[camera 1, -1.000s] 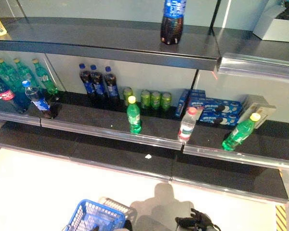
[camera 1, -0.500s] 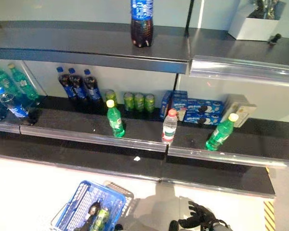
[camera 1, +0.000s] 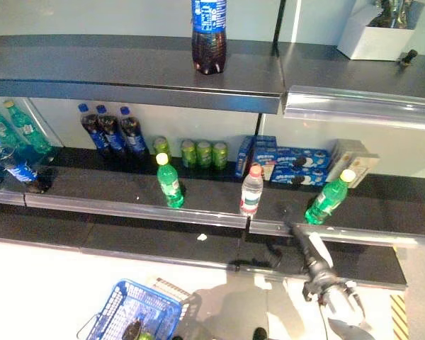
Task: Pick up the drink and place into the basket.
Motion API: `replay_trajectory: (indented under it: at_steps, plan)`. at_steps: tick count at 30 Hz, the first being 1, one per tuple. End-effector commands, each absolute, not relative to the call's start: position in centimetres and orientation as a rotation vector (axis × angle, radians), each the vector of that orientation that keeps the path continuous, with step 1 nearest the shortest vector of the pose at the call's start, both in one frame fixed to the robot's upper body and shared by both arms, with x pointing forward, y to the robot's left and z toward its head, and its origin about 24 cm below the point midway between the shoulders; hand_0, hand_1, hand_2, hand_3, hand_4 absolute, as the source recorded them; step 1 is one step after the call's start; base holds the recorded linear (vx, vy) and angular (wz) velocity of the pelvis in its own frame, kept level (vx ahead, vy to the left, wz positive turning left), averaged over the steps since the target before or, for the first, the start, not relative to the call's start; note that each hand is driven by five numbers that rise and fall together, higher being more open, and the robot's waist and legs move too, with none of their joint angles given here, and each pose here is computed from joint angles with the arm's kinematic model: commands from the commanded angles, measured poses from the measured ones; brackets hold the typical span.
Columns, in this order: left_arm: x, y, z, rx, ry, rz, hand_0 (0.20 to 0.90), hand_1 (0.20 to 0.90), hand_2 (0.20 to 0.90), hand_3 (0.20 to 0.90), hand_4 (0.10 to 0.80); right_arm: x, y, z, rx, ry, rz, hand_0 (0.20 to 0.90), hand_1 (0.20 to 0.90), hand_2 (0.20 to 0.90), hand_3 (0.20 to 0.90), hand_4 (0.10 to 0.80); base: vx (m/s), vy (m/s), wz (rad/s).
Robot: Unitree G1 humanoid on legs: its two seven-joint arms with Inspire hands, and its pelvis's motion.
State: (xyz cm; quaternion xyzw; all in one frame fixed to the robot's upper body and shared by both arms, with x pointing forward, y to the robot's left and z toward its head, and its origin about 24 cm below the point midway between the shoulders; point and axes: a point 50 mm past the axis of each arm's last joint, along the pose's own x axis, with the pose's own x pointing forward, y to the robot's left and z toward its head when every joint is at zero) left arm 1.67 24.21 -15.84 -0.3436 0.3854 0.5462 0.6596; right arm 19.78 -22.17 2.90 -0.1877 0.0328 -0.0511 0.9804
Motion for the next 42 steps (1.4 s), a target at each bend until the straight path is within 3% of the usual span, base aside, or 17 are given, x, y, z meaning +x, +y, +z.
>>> replay_trajectory:
  at_steps: [1, 13, 19, 26, 31, 42]
  plan:
    - [4.9, 25.2, -14.6, -0.774, 0.67, 1.16, 0.3, 0.3, 0.3, 0.2, 0.1, 20.2, -22.5, 9.3, -0.408, -0.305, -0.162, 0.9, 0.9, 0.9, 0.9, 0.8, 0.002, 0.005, -0.11]
    - [4.8, 25.2, -14.7, -0.785, 0.676, 1.15, 0.3, 0.3, 0.3, 0.2, 0.1, 19.0, -25.5, 14.0, -0.367, -0.549, -0.52, 0.9, 0.9, 0.9, 0.9, 0.8, 0.008, 0.0, -0.04]
    - [5.9, 24.5, -14.8, -0.8, 0.678, 1.119, 0.3, 0.3, 0.3, 0.2, 0.1, 20.0, -25.8, 13.6, -0.344, -0.521, -0.616, 0.9, 0.9, 0.9, 0.9, 0.8, -0.008, 0.008, -0.01]
    - [8.7, 23.6, -14.4, -0.832, 0.647, 1.065, 0.3, 0.3, 0.3, 0.2, 0.1, 22.3, -25.1, 14.0, -0.215, -0.557, -0.651, 0.9, 0.9, 0.9, 0.9, 0.8, -0.072, 0.046, 0.02]
    - [12.5, 22.2, -13.5, -0.911, 0.582, 0.967, 0.3, 0.3, 0.3, 0.2, 0.1, 25.5, -23.7, 17.4, -0.201, -0.692, -0.665, 0.9, 0.9, 0.9, 0.9, 0.8, -0.174, 0.076, 0.03]
    - [14.6, 22.0, -12.6, -0.946, 0.532, 0.911, 0.3, 0.3, 0.3, 0.2, 0.1, 26.8, -23.6, 19.5, -0.128, -0.743, -0.727, 0.9, 0.9, 0.9, 0.9, 0.8, -0.041, -0.014, 0.03]
